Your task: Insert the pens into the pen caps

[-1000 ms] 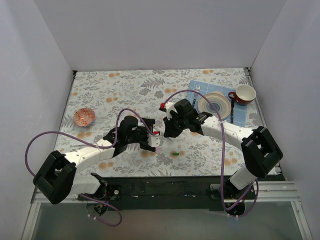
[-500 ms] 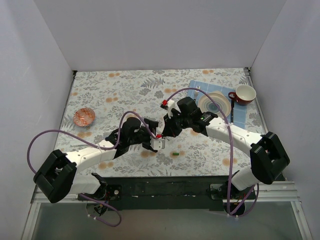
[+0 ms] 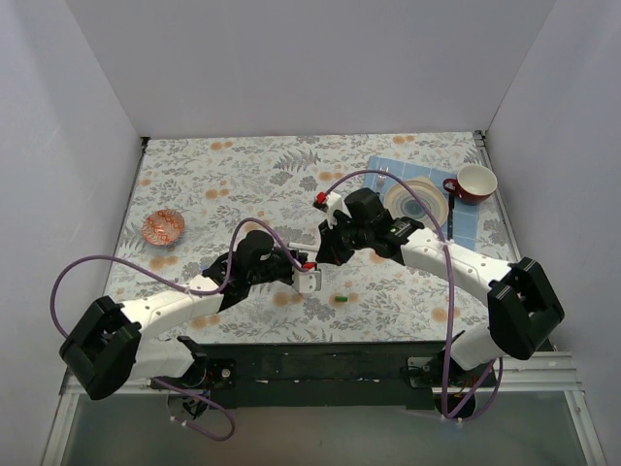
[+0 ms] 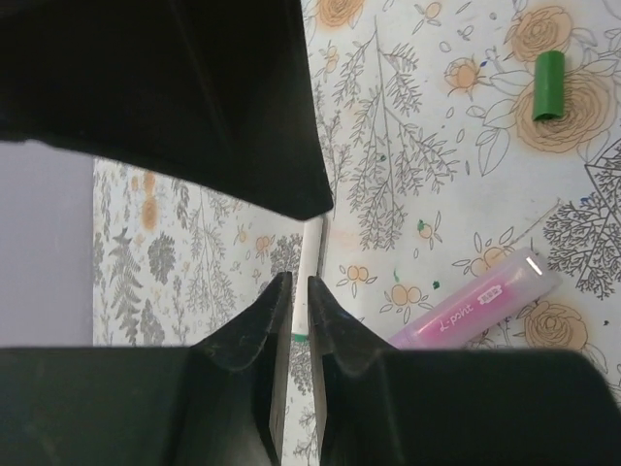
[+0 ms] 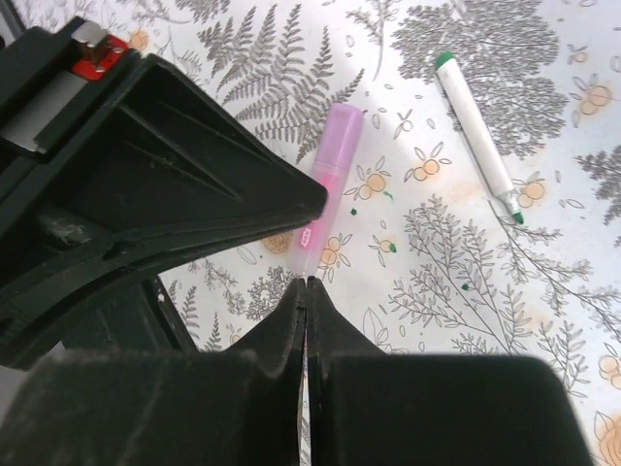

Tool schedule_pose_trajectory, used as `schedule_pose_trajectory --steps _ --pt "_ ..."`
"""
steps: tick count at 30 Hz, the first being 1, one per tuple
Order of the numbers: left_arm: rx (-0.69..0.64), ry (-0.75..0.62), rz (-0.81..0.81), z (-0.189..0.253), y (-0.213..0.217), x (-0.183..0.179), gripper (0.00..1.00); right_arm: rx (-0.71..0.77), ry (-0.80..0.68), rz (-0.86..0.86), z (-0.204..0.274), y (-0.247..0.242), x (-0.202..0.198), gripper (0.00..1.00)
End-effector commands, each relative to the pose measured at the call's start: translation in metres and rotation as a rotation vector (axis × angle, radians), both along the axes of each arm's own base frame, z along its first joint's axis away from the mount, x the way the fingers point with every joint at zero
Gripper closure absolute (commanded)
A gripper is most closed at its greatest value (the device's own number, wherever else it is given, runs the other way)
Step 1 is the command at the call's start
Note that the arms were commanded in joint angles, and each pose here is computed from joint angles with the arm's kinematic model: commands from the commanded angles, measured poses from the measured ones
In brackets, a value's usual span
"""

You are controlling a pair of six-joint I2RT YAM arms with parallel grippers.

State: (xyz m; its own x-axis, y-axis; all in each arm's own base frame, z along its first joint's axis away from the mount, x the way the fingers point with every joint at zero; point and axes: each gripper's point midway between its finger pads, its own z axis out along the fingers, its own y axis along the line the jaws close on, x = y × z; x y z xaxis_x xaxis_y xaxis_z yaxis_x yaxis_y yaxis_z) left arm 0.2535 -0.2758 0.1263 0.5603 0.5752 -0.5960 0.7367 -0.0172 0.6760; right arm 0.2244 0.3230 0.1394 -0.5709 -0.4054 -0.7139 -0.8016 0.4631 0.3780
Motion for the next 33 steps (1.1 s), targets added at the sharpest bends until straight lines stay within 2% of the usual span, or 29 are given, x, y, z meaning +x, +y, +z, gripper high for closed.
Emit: schedule_pose_trajectory --steps 1,3,5,7,8,11,13,14,18,20,21,22,26,33 --pt "-0.024 -0.028 0.114 0.015 0.015 0.008 0.89 0.043 -0.082 -0.131 0.027 -0.001 0.021 0.98" --pt "-0.071 -0.061 0.191 0.025 0.028 0.012 0.81 0.040 -0.088 -0.193 0.029 -0.002 0.031 0.89" --pt "-0.099 -0.068 0.308 0.027 0.044 0.022 0.74 0.037 -0.105 -0.249 0.030 -0.003 0.042 0.74" --pt "-0.152 -0.044 0.394 0.033 0.051 0.029 0.63 0.011 -0.116 -0.307 0.029 -0.005 0.054 0.64" --pt "-0.153 -0.055 0.451 0.034 0.060 0.035 0.58 -0.026 -0.114 -0.422 0.027 -0.014 0.069 0.58" --pt "-0.157 -0.076 0.444 0.044 0.061 0.044 0.52 -0.096 -0.072 -0.512 0.019 -0.023 0.076 0.59" --pt "-0.055 -0.006 0.366 0.023 0.057 0.041 0.38 -0.087 -0.079 -0.568 0.024 -0.032 0.076 0.59" --pt "-0.026 0.018 0.358 0.021 0.060 0.046 0.36 -0.103 -0.082 -0.599 0.017 -0.041 0.075 0.59" --pt "0.037 0.161 0.228 0.032 0.044 0.056 0.42 -0.029 -0.138 -0.654 0.039 -0.067 0.060 0.59" --pt "0.094 0.220 0.199 0.018 0.042 0.061 0.43 0.023 -0.165 -0.662 0.048 -0.076 0.051 0.59" --pt "0.081 0.211 0.174 0.033 0.034 0.069 0.44 0.049 -0.172 -0.656 0.052 -0.078 0.047 0.59" --pt "0.130 0.251 0.152 0.015 0.031 0.072 0.45 0.069 -0.184 -0.650 0.055 -0.079 0.044 0.59" --pt "0.253 0.399 0.092 -0.009 0.025 0.071 0.47 0.115 -0.232 -0.657 0.072 -0.093 0.033 0.59" --pt "0.286 0.474 0.017 -0.040 0.013 0.072 0.49 0.142 -0.245 -0.632 0.077 -0.096 0.026 0.60"
